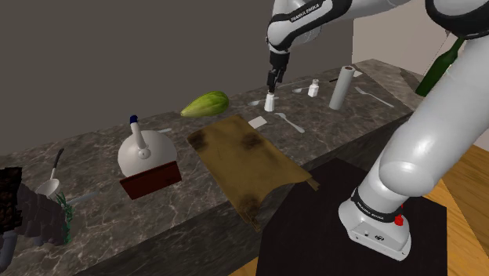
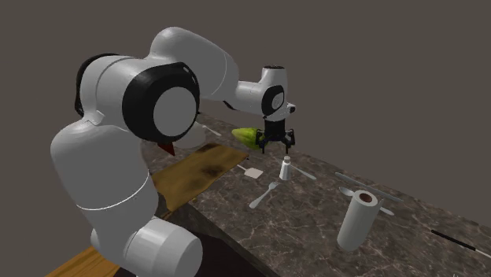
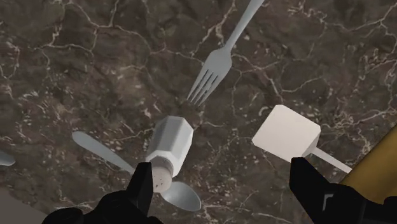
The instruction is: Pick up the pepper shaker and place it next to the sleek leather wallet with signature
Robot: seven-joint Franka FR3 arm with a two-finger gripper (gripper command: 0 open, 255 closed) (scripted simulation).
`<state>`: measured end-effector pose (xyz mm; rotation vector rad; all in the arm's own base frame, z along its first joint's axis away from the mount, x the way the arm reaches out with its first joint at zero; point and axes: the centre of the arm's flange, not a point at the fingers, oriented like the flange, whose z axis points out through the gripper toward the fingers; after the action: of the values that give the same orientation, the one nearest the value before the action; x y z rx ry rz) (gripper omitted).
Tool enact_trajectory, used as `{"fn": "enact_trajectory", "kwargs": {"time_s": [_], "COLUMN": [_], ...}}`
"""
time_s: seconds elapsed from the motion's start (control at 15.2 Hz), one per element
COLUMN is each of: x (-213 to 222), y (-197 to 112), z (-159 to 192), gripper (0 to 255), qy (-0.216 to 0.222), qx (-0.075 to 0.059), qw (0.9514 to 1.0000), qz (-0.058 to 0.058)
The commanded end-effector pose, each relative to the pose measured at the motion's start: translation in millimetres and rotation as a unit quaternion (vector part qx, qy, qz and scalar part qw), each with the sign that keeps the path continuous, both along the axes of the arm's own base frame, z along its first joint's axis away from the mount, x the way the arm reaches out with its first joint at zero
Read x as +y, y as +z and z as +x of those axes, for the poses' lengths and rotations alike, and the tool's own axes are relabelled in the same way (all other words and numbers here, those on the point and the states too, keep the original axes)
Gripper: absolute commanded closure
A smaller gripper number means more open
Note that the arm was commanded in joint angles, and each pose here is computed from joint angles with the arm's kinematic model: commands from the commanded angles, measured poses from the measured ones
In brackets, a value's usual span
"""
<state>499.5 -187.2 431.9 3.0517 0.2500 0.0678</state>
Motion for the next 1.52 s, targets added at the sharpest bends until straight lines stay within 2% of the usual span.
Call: {"fn": "enact_trajectory", "kwargs": {"time_s": [0.0, 0.26, 0.73, 1.25, 1.32, 1.45], "x": [-14, -41, -44, -44, -44, -44], "y": [-15, -43, -80, -83, -83, -83], "z": [20, 52, 53, 53, 53, 53], "gripper": [0, 0, 0, 0, 255, 255], "qy": [0.009, 0.026, 0.026, 0.026, 0.026, 0.026], "qx": [0.002, 0.008, 0.008, 0.008, 0.008, 0.008], "qw": [0.9999, 0.9996, 0.9996, 0.9996, 0.9996, 0.9996], "qz": [-0.004, -0.01, -0.01, -0.01, -0.01, -0.01]}}
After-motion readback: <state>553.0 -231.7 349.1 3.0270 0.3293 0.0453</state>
